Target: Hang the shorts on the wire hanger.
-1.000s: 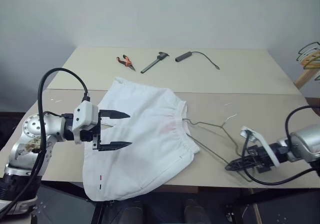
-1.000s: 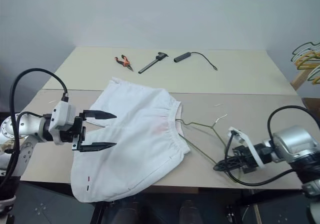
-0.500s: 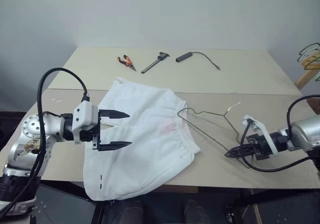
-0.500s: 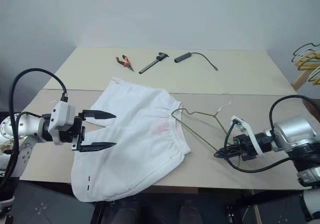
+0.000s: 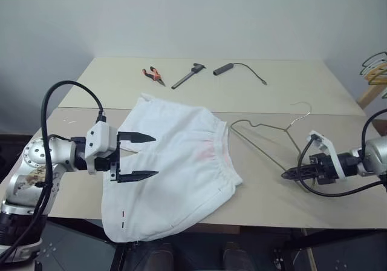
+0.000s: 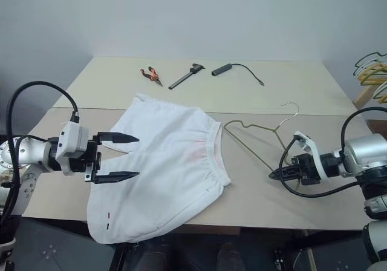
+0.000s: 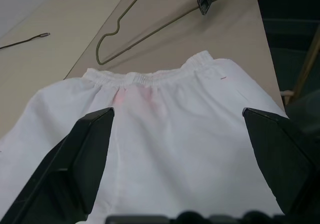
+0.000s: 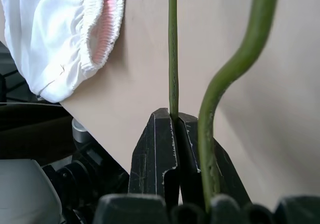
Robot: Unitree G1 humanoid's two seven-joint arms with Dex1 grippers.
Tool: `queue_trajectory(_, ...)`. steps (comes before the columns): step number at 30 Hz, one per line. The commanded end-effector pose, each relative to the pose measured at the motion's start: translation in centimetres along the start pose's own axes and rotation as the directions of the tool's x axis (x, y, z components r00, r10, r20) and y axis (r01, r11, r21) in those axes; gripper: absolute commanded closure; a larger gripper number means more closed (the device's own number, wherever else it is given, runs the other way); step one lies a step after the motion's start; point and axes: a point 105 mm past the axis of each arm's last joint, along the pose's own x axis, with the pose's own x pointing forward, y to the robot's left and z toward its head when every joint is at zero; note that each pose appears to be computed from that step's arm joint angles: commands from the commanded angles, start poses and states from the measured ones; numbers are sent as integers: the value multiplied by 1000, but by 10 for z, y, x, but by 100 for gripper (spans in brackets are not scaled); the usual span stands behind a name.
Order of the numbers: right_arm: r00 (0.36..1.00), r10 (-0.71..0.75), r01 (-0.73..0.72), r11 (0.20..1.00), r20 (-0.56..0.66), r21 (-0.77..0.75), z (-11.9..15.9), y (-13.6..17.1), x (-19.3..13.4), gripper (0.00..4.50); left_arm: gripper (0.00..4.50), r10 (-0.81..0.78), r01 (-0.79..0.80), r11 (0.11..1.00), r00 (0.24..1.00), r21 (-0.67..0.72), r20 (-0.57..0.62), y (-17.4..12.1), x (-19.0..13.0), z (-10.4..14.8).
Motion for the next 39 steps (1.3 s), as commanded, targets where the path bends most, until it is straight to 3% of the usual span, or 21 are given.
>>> queue_trajectory(1, 1000, 28, -28, 999, 13, -44, 5, 9, -1, 450, 2, 3, -3, 999, 1000, 33, 12, 1, -4, 10)
queue_trajectory(16, 997, 67, -63, 995, 48, -72, 11, 20, -4, 450, 2, 2, -2, 1000, 1000, 28, 27, 3, -6, 16)
queue_trajectory(26, 998, 67, -67, 995, -3, -69, 2, 17, 10, 450, 2, -4, 3, 1000, 1000, 31, 26, 4, -6, 17)
queue_trajectory(39, 998, 51, -50, 998, 24, -47, 9, 11, 12, 450, 2, -10, 10, 1000, 1000, 30, 21, -1, -7, 18)
